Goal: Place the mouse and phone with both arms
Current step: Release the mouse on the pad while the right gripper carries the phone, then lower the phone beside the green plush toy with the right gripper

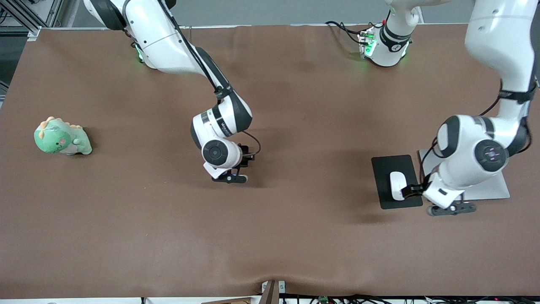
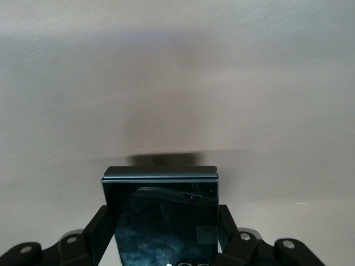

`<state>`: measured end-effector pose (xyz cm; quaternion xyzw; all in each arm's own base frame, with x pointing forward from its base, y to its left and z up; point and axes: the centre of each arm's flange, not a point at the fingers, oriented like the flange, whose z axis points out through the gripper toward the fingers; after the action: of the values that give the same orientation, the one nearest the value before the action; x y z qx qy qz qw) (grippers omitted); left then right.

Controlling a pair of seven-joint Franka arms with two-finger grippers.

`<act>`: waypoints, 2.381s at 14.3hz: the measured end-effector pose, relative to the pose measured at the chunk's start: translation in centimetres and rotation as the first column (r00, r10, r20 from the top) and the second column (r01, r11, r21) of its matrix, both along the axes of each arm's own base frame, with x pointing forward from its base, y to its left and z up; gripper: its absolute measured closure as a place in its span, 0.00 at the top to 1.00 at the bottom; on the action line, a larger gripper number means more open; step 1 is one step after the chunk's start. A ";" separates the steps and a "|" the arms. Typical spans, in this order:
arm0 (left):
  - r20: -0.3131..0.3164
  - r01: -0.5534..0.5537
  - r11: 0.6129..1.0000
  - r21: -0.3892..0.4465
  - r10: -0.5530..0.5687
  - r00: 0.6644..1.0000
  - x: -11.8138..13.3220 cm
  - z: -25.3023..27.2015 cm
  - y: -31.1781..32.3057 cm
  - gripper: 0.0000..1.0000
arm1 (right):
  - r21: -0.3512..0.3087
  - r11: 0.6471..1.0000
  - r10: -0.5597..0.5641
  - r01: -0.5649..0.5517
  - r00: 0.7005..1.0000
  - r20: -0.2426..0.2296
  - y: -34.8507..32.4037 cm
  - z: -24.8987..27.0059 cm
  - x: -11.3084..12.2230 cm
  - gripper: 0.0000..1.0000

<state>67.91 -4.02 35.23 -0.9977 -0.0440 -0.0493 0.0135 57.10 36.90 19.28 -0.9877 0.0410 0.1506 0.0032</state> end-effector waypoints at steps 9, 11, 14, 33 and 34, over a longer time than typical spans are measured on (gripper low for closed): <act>-0.020 -0.031 0.998 0.050 0.032 0.999 -5.6 20.3 1.1 1.00 | 0.012 1.000 0.003 -0.002 0.998 -0.058 -14.0 0.8 3.1 0.80; -0.028 -0.025 0.999 0.040 0.026 0.999 -7.5 23.0 0.2 1.00 | 0.042 0.999 0.035 -0.032 0.997 -0.071 -17.4 1.2 2.8 0.80; -0.056 -0.029 1.000 0.010 0.030 0.998 -10.2 26.0 -0.4 1.00 | 0.088 0.993 0.090 -0.084 0.993 -0.072 -24.9 1.3 2.3 0.80; -0.088 -0.004 1.000 -0.027 0.001 0.996 -14.2 28.1 -2.7 1.00 | 0.078 0.994 0.078 -0.072 0.995 -0.068 -46.3 -1.8 -2.6 0.80; -0.089 -0.003 1.000 -0.027 0.001 0.996 -14.2 28.0 -2.7 1.00 | 0.084 0.994 0.071 -0.065 0.995 -0.071 -46.1 -2.1 -2.9 0.80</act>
<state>53.67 -6.70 63.27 -0.9990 -0.0450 -0.0042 0.0019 54.22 -9.20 17.17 -0.9814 0.0011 0.1884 0.0369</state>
